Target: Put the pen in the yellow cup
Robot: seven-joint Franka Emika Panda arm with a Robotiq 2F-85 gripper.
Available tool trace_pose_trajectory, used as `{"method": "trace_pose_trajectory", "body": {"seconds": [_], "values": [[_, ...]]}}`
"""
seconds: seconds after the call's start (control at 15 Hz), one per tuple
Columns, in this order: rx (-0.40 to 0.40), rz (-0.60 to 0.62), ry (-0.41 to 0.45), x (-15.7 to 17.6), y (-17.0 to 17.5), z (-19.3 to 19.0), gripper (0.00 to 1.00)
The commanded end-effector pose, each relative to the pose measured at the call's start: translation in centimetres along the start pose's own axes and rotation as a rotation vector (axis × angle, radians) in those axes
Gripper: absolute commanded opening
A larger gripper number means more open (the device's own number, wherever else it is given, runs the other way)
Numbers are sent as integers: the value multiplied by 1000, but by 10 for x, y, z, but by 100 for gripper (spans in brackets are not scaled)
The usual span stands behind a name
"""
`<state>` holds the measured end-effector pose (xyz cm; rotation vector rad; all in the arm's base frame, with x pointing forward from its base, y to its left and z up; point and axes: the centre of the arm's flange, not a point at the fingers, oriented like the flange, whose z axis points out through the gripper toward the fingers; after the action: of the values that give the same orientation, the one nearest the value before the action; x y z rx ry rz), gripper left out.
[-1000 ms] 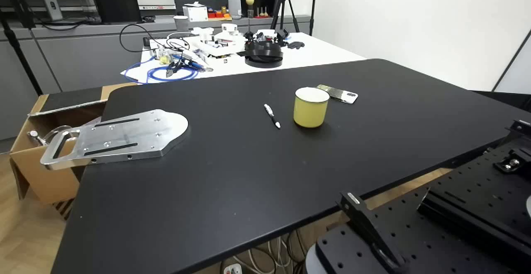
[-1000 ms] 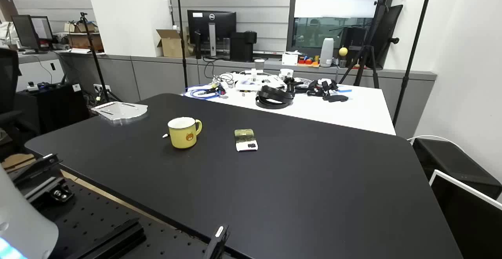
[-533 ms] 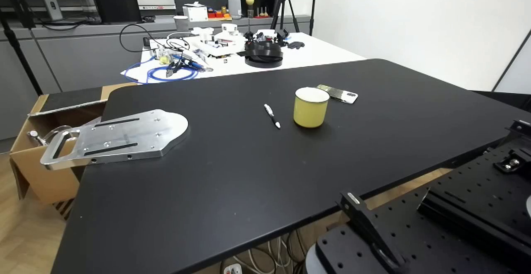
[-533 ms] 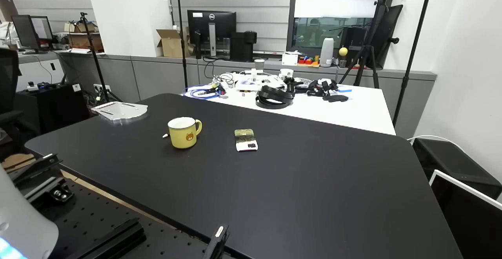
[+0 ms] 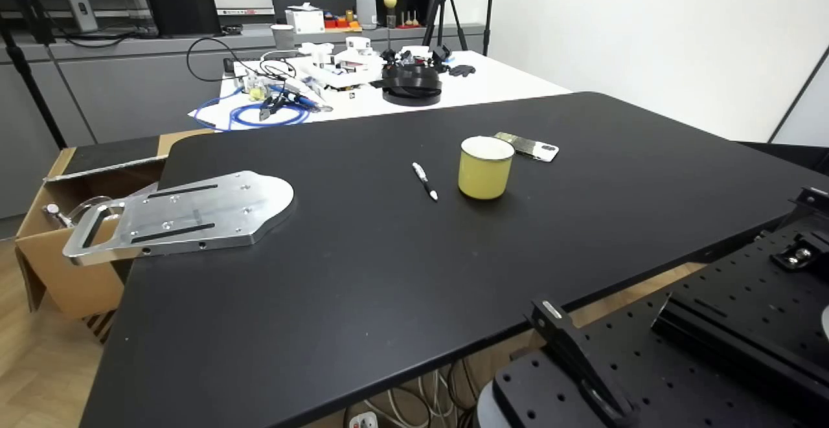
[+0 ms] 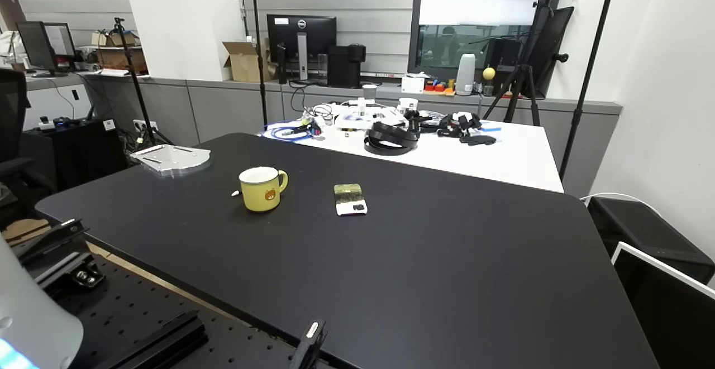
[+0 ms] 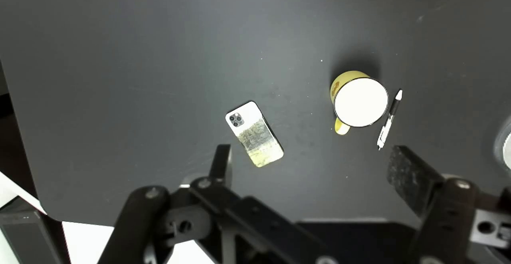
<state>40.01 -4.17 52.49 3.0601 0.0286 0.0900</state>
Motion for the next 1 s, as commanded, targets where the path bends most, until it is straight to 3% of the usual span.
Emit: {"method": "trace_pose_trajectory", "body": {"seconds": [0.0,0.4,0.93], "values": [[0,0,0,0,0,0,100],[-21,-5,69,44,-27,3,100],[-11,-13,99,124,-105,33,100]]}}
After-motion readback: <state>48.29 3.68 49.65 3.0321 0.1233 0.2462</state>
